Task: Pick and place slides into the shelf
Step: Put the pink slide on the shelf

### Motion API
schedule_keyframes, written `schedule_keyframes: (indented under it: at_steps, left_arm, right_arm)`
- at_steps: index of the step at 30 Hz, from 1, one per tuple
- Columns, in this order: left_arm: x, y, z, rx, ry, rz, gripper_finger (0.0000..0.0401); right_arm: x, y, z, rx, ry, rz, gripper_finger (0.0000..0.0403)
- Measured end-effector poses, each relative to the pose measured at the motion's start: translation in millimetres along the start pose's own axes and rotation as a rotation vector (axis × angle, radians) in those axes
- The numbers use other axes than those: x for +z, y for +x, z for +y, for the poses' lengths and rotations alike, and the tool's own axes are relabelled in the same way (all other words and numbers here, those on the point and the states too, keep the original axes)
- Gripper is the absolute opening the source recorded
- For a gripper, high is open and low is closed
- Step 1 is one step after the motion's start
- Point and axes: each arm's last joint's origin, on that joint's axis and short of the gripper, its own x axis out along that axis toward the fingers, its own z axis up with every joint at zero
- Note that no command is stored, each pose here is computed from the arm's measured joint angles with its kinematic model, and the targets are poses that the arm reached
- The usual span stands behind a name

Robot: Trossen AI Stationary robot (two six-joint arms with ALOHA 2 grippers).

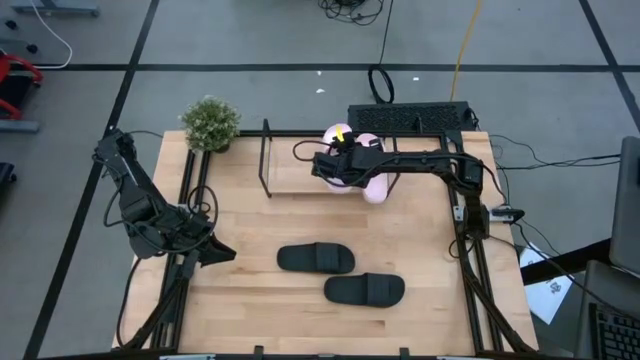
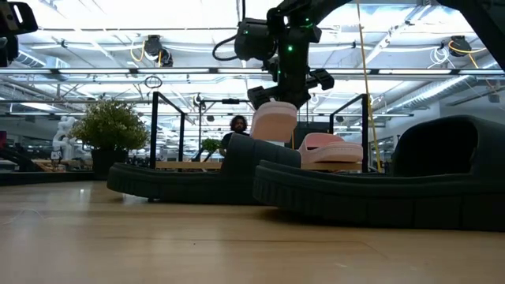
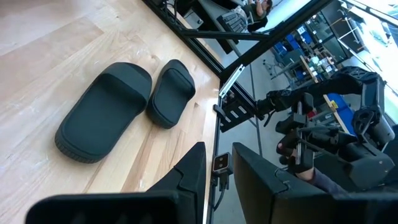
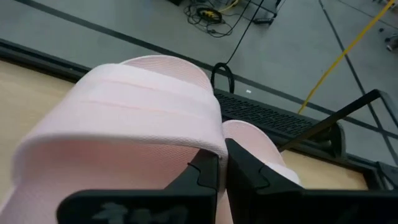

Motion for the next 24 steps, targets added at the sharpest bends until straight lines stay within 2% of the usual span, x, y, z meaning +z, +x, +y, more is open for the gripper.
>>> schedule_keyframes:
  at_steps: [9, 18, 24]
  left_arm:
    - [0.0, 0.0, 0.1, 0.001, 0.002, 0.001, 0.0074]
    - [-0.2, 0.0, 0.4, 0.003, 0.013, 0.002, 0.0074]
    - [-0.1, 0.0, 0.4, 0.003, 0.009, 0.001, 0.0074]
  right_arm:
    - [-0.3, 5.2, -1.8, -0.012, -0.009, 0.005, 0.0001]
    - [-38.8, 24.1, 2.1, 0.006, -0.014, 0.059, 0.0001]
    - [-47.3, 25.3, 1.6, -0.003, -0.034, 0.063, 0.0001]
